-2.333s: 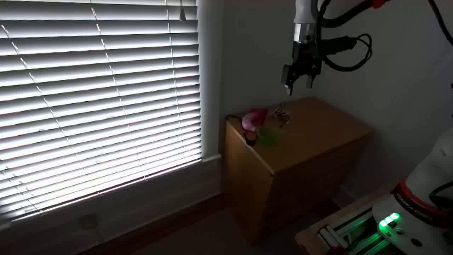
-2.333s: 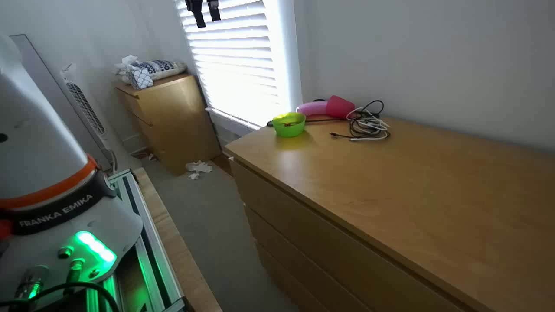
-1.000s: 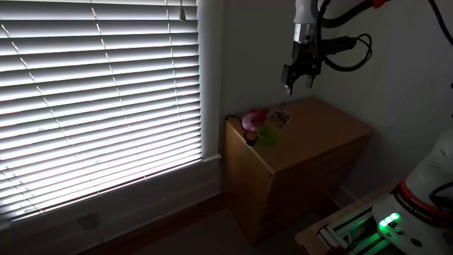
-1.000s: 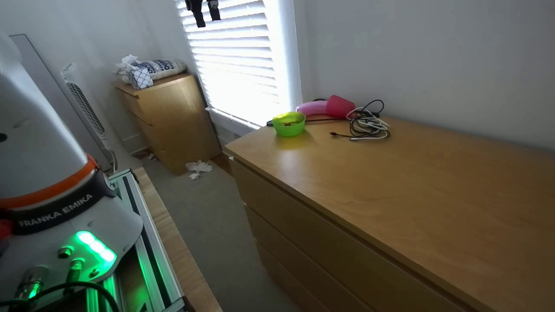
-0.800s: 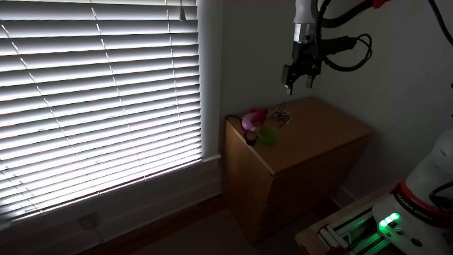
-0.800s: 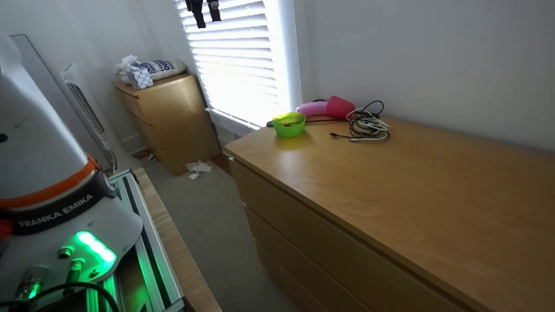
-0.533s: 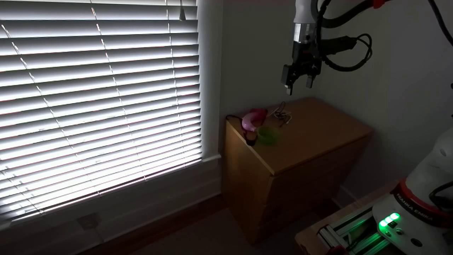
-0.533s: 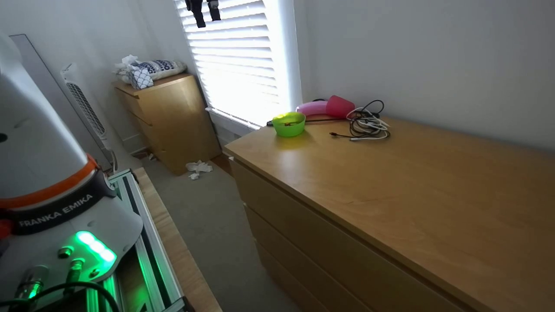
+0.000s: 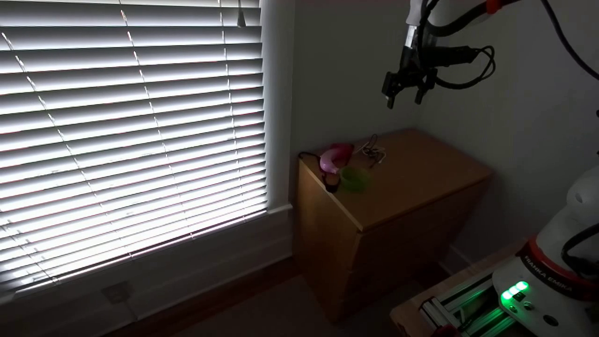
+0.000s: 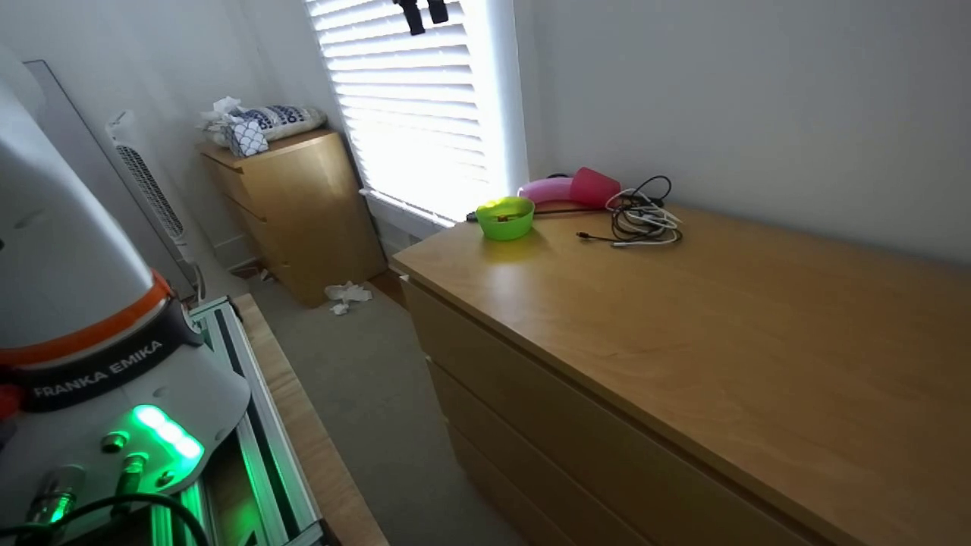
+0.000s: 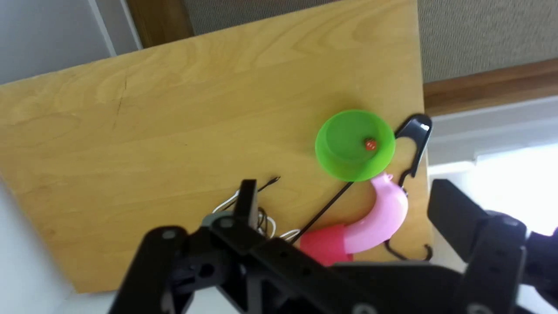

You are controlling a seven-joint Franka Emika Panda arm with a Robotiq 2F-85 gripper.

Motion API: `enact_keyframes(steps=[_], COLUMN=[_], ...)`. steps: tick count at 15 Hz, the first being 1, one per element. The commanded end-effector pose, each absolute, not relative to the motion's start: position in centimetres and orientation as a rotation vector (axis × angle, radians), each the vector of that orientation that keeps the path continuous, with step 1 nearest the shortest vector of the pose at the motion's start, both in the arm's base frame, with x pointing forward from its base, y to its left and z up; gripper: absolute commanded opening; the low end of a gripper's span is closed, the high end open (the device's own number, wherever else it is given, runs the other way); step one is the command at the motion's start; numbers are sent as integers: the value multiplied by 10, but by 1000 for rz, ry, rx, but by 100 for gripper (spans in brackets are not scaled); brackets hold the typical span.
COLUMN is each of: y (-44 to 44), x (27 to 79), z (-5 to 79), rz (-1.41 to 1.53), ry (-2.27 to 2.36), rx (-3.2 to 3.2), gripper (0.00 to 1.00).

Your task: Move the charging codes to the right of the cabinet top

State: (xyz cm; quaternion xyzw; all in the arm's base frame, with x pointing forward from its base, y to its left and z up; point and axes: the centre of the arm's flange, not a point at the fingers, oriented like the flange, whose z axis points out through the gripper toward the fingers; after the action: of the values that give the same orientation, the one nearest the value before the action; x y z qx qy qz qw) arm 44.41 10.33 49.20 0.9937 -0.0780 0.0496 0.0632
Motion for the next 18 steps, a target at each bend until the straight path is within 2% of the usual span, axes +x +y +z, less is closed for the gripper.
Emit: enact_keyframes(steps=[1, 6, 12, 14, 15, 18], y=[46, -6, -22, -25, -45, -48], x=[471, 514, 548, 561, 542, 546], z=[476, 439, 361, 339, 371, 363], rz=[270, 402, 598, 574, 573, 560], ry=[-409, -808, -1188, -1281, -1190, -1197], rx=[2993, 2934, 2706, 2643, 2721, 2713], gripper=[100, 100, 100, 100, 100, 100])
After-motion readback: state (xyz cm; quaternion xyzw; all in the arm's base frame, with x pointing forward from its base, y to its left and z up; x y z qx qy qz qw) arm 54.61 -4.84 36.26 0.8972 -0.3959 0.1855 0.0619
